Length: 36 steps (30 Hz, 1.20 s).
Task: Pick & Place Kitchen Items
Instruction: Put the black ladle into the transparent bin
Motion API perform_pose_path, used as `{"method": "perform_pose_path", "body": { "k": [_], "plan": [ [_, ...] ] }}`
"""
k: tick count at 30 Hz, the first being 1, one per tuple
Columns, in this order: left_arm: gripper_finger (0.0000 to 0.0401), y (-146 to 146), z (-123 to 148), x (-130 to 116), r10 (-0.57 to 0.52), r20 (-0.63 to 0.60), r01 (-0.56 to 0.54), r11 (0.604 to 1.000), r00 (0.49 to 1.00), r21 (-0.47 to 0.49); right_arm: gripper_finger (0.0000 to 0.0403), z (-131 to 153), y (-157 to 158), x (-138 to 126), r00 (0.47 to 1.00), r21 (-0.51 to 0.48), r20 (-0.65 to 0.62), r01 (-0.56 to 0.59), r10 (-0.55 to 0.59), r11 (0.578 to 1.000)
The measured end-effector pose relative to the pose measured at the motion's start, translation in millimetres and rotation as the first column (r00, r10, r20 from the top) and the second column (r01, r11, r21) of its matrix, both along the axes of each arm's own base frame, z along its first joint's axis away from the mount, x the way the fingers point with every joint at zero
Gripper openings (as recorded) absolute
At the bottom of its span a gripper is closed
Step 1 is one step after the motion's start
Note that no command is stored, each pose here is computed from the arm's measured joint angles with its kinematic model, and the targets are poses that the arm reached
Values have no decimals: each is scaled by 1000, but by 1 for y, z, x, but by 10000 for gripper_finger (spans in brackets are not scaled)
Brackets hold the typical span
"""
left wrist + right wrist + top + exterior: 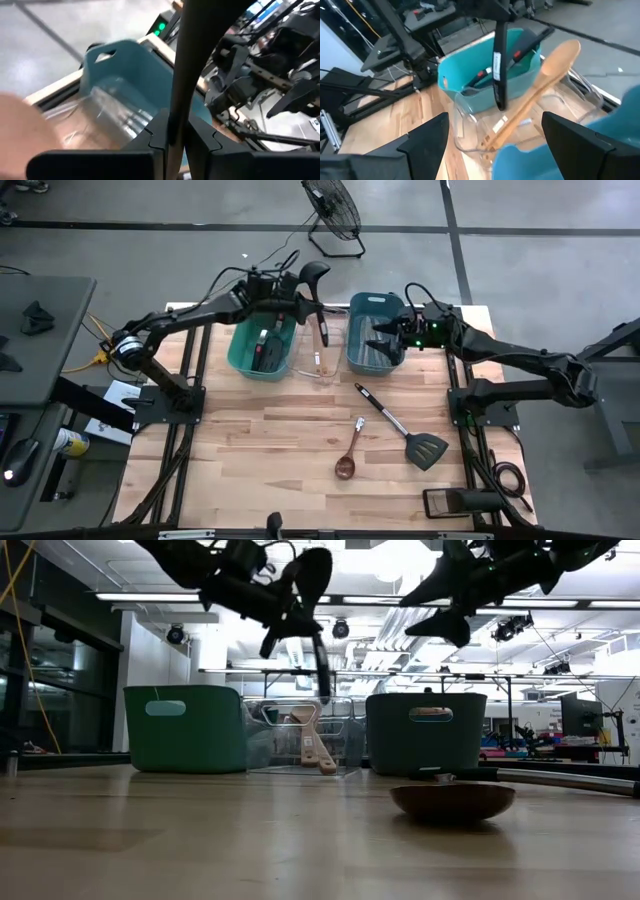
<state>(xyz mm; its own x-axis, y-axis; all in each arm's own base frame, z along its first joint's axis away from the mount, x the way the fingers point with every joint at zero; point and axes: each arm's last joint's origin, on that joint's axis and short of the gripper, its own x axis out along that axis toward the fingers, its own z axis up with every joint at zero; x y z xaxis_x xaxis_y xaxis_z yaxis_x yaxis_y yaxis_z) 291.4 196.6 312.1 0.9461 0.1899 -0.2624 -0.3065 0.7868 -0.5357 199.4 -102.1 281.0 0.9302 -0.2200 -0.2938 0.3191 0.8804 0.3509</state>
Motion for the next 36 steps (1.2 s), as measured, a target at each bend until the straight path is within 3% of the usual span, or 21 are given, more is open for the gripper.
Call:
{"method": "perform_pose_path", "body": {
  "k": [11, 23, 36],
  "plan": [
    [33, 0, -16, 2, -55, -90, 49, 997, 994, -64, 311, -7, -3, -4, 992, 26, -74, 99, -97, 995],
    [33, 3, -37, 1, 44, -223, -88, 977, 974, -192, 311, -8, -5, -5, 982, 87, -75, 182, -176, 979],
    [33, 3, -52, -3, 131, -333, -248, 907, 934, -339, 311, -10, -6, -6, 971, 100, -89, 232, -224, 968]
  ]
}}
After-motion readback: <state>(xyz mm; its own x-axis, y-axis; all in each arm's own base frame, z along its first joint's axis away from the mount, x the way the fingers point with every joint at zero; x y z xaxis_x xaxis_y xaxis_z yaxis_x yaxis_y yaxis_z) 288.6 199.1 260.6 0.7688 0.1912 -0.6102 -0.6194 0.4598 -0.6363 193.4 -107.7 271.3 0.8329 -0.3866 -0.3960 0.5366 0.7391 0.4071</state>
